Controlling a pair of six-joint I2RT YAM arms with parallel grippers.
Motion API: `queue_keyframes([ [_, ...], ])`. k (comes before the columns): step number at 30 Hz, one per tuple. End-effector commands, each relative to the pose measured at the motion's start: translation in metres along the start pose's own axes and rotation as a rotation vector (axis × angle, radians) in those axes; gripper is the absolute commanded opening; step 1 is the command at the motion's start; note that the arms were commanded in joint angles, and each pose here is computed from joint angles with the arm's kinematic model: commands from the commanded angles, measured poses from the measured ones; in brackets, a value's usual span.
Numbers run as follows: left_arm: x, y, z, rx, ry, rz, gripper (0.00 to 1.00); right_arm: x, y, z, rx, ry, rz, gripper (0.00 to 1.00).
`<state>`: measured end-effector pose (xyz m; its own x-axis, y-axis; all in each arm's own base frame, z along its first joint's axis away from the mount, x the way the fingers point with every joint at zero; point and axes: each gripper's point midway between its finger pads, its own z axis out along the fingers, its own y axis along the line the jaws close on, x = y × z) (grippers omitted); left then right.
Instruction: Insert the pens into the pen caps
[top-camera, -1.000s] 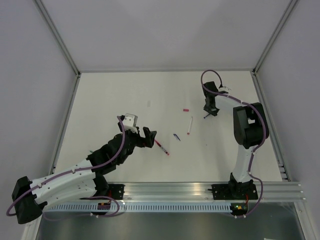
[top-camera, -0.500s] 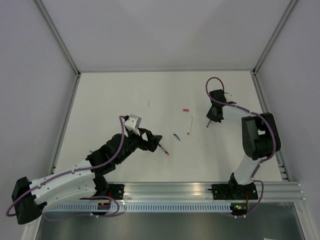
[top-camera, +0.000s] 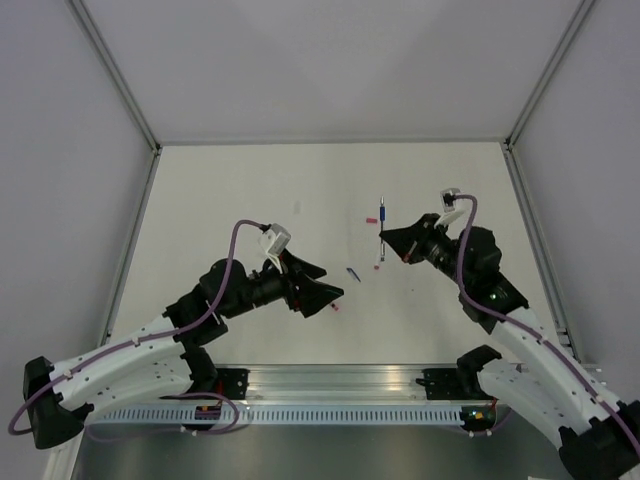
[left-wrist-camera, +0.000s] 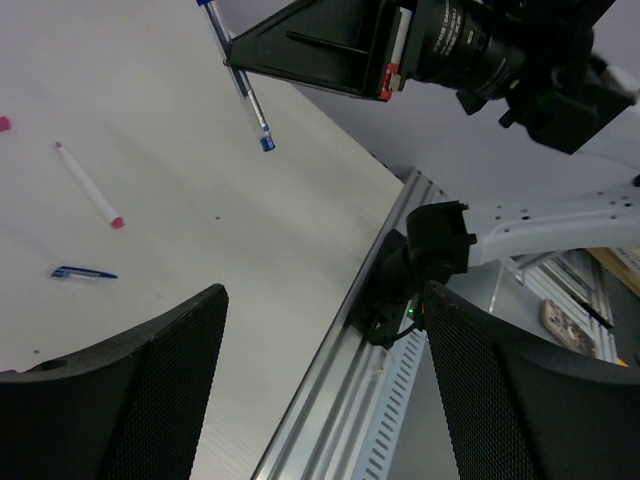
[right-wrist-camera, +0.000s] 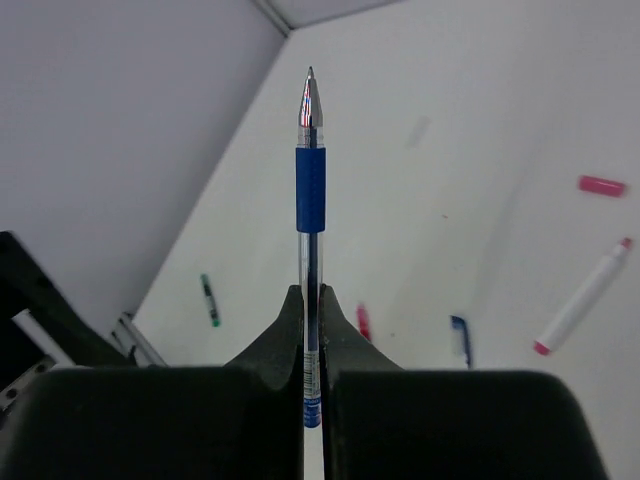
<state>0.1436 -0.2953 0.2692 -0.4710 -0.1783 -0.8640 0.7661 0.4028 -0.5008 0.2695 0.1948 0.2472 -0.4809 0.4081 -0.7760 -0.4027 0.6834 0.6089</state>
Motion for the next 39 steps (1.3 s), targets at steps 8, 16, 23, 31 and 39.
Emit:
queue_keyframes([
  [8,-0.035,-0.086,0.007,0.429,-0.054,-0.041,0.8,-0.018,0.11,-0.094,-0.578,-0.2,0.003,0.0],
  [16,-0.034,-0.1,0.038,0.559,-0.035,0.002,0.75,-0.019,0.116,-0.104,-0.599,-0.198,0.017,0.0],
  [23,-0.043,-0.099,0.059,0.544,-0.046,0.046,0.72,-0.015,0.114,-0.104,-0.599,-0.187,0.011,0.0],
  [31,-0.037,-0.099,0.074,0.553,0.002,0.031,0.55,-0.012,0.111,-0.105,-0.586,-0.18,-0.002,0.0],
  [39,-0.029,-0.099,0.076,0.571,0.039,0.019,0.49,-0.008,0.108,-0.101,-0.574,-0.17,0.01,0.0],
])
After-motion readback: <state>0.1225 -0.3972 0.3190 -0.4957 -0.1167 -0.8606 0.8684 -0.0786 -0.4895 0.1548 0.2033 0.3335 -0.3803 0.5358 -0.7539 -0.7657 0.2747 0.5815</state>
